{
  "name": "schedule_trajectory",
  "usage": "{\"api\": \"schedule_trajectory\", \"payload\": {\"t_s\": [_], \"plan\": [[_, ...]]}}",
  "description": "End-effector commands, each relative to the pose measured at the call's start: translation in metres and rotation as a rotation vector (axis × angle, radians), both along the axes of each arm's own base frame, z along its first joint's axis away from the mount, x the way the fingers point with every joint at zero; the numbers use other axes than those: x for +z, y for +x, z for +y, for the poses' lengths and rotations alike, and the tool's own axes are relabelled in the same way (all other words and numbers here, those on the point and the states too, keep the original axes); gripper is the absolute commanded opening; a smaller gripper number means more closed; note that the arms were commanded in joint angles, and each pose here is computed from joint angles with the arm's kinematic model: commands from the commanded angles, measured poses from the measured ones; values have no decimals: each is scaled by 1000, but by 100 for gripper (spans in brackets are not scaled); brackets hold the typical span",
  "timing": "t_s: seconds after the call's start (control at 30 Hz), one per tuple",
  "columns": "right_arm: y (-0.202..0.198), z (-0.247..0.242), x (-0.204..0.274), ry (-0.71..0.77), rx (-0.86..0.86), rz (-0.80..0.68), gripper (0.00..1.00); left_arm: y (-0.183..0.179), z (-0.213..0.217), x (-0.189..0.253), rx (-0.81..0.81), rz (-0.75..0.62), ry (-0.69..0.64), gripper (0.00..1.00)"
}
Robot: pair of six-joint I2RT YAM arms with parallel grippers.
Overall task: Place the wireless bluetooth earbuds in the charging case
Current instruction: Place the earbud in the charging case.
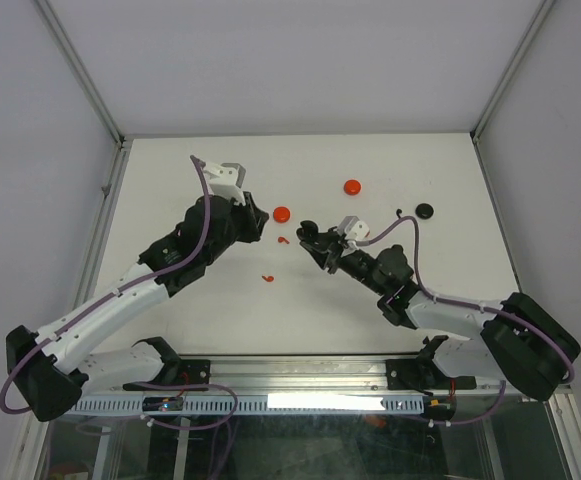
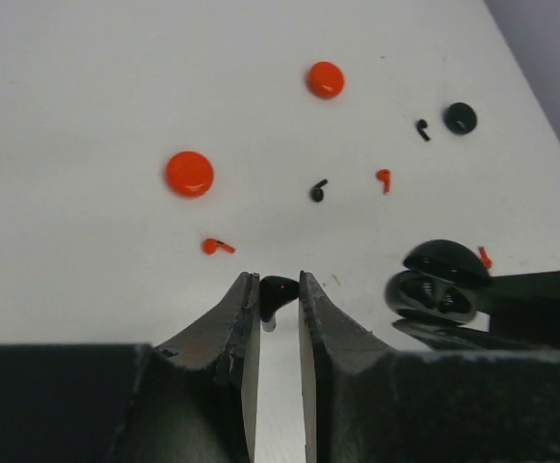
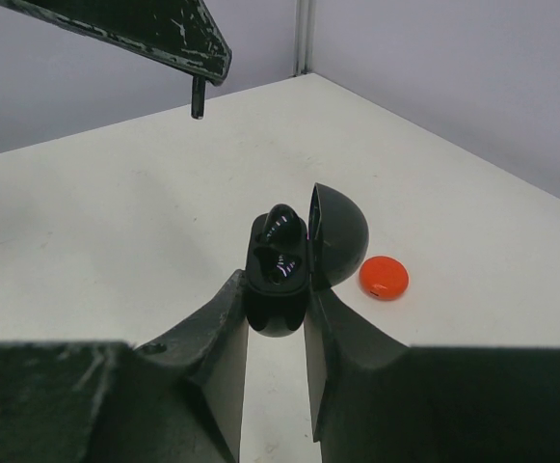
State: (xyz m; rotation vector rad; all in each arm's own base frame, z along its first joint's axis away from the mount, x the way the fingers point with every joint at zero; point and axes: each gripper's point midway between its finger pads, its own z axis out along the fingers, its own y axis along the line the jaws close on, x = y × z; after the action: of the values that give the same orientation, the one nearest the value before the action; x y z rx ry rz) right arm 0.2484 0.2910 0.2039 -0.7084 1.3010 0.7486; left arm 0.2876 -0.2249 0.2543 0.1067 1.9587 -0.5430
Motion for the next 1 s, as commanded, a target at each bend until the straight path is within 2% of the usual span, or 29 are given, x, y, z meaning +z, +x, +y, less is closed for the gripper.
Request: {"api": "schedule_trajectory", "payload": {"t_s": [0.0,0.3,0.97], "plan": [[7,6,37,77,-10,-79,0,-10,-31,51,-93,-169,-127,15],[6,9,46,102,5,-91,0,-33,-77,76,-249,-311,-150,16],[-3,9,59,141,39,-113,0,-38,-106,49,-325,-316,-56,16]]}}
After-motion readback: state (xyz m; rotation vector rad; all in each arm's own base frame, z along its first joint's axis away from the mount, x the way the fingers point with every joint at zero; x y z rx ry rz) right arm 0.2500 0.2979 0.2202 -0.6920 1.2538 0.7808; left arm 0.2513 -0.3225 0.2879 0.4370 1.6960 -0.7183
